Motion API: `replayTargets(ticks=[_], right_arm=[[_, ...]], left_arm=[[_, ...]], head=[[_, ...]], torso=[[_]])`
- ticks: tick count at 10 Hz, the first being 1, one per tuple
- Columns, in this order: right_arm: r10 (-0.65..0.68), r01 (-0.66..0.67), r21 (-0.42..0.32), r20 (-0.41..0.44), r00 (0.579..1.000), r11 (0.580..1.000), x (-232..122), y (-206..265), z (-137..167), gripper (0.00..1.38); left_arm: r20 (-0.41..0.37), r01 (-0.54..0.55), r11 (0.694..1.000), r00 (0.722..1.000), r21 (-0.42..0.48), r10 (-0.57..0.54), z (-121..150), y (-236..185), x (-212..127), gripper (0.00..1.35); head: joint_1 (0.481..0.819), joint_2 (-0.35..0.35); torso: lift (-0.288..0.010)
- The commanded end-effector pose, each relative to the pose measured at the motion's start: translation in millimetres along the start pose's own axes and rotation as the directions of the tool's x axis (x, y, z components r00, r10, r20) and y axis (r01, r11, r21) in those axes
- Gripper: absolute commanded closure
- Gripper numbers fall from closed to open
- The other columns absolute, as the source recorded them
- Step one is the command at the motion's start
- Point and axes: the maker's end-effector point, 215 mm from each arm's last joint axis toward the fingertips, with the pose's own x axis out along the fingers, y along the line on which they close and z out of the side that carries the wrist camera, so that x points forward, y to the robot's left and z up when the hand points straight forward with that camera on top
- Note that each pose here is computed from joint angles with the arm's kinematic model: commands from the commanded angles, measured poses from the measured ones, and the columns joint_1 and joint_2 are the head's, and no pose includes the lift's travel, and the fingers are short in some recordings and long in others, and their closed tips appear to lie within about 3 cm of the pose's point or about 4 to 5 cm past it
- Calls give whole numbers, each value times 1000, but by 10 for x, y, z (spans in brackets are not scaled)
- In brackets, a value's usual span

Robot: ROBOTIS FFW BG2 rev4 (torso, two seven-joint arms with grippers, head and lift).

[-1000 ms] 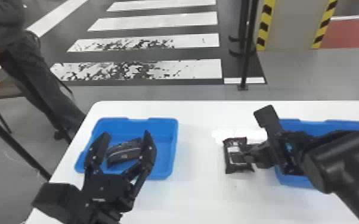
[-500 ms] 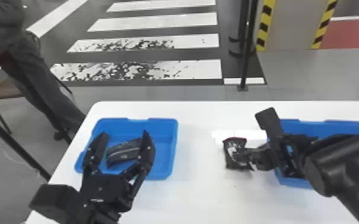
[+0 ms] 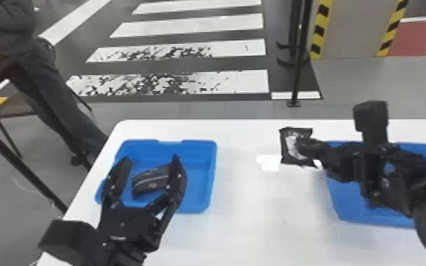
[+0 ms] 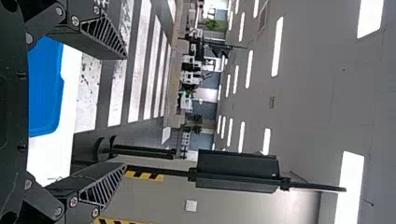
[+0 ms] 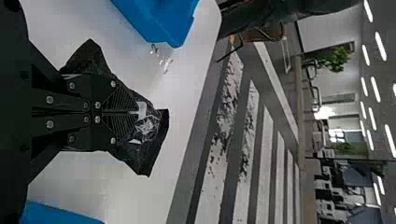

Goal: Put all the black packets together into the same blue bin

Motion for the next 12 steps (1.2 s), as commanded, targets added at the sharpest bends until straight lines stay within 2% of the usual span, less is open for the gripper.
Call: replayTargets(ticks=[1,2,3,5,6,7,9,10,12], right_arm=[[-100,100,-6,83,992,995,-450,-334,290,1125],[-194,196,-16,94,977,980,-813,-626,327,1125],[-274,275,-1,72,959,961,-1097,-924,178,1125],[-346,346,37,5,938,937,-1413,-1245,-211,1125],[-348,348,35,-13,937,937,-1458,-1223,-300,1125],[-344,345,45,-27,939,938,-1446,-1248,-397,1038],[-340,340,34,5,940,940,-1492,-1257,-406,140],[-332,331,27,49,942,943,-1579,-1162,-359,36],[-320,322,14,162,933,946,-1909,-866,-255,182]], left_arm=[[5,-3,1000,1000,-1,3,14,8,-6,229],[3,-4,1000,1000,0,4,6,18,-13,229],[6,-9,1000,1000,4,9,16,47,-19,229],[6,-10,1000,1000,3,10,15,48,-27,229],[6,-10,1000,1000,3,10,15,48,-27,229],[8,-9,1000,1000,3,9,23,47,-19,229],[13,-8,1000,1000,4,8,39,36,-12,229],[16,-7,1000,1000,8,7,48,43,-4,225],[23,0,1000,1000,16,0,42,18,65,225]], head=[[695,138],[695,99],[695,75],[695,-26],[695,-65],[695,-76],[695,-89],[695,-94],[695,-88]], torso=[[-110],[-110],[-110],[-110],[-110],[-110],[-110],[-110],[-110]])
